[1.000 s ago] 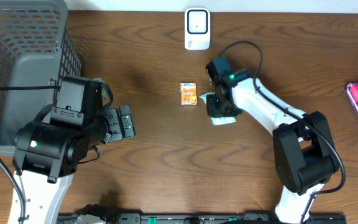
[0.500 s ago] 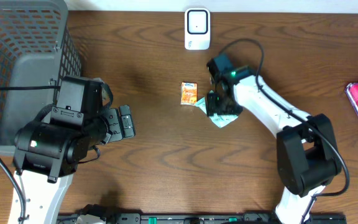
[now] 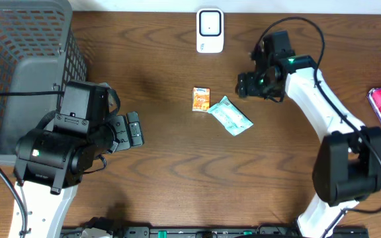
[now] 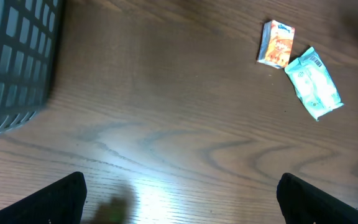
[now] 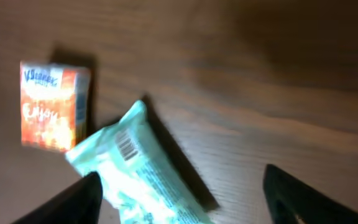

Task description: Scan the item barcode

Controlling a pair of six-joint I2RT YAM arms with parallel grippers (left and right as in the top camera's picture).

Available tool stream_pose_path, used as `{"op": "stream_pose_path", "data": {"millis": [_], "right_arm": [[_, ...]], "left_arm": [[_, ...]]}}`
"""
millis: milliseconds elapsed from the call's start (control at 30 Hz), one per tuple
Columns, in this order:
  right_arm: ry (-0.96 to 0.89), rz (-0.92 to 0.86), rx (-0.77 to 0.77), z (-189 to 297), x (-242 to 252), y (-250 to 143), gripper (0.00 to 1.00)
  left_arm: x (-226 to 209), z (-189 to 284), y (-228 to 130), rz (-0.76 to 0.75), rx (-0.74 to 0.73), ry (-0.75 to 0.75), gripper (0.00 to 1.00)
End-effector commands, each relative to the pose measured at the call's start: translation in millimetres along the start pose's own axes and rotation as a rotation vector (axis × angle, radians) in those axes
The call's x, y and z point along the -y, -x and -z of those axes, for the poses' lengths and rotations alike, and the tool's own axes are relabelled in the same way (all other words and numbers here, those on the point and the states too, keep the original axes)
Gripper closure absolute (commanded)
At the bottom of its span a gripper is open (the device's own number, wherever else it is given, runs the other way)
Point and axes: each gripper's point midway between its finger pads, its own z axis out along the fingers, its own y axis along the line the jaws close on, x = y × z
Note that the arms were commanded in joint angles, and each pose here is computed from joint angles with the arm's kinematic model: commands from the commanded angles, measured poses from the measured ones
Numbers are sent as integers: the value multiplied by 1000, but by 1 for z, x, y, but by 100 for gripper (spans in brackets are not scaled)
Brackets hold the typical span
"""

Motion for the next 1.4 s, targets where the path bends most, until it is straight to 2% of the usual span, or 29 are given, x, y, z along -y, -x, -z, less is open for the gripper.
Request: {"op": "stream_pose_path", "data": {"millis": [0, 133, 267, 300, 367, 433, 567, 633, 800, 967, 1200, 1367], "right_arm": [[265, 168, -102, -29, -33, -29, 27], [327, 170, -149, -49, -36, -42, 45], [326, 153, -189, -63, -31, -51, 58], [326, 149, -198, -66, -30, -53, 64], [325, 143, -211, -70, -29, -56, 89], [324, 141, -214, -70, -28, -57, 99], [314, 137, -192, -63, -29, -50, 99], [248, 92, -168, -56, -21, -41, 99], [7, 55, -64, -28, 7, -17, 99], [-329, 88, 51, 4, 35, 2, 99], [-481, 161, 83, 4, 31, 6, 99], [-839, 123, 195, 40, 60, 18, 99]], "left_arm": [[-3, 0, 2, 9, 5, 14, 2], [-3, 0, 2, 9, 5, 14, 2], [-3, 0, 2, 9, 5, 14, 2], [-3, 0, 2, 9, 5, 14, 2], [-3, 0, 2, 9, 5, 14, 2], [-3, 0, 2, 9, 5, 14, 2], [-3, 0, 2, 9, 5, 13, 2], [-3, 0, 2, 9, 5, 14, 2], [-3, 0, 2, 9, 5, 13, 2], [-3, 0, 2, 9, 5, 14, 2], [-3, 0, 2, 9, 5, 14, 2], [-3, 0, 2, 9, 5, 14, 2]]}}
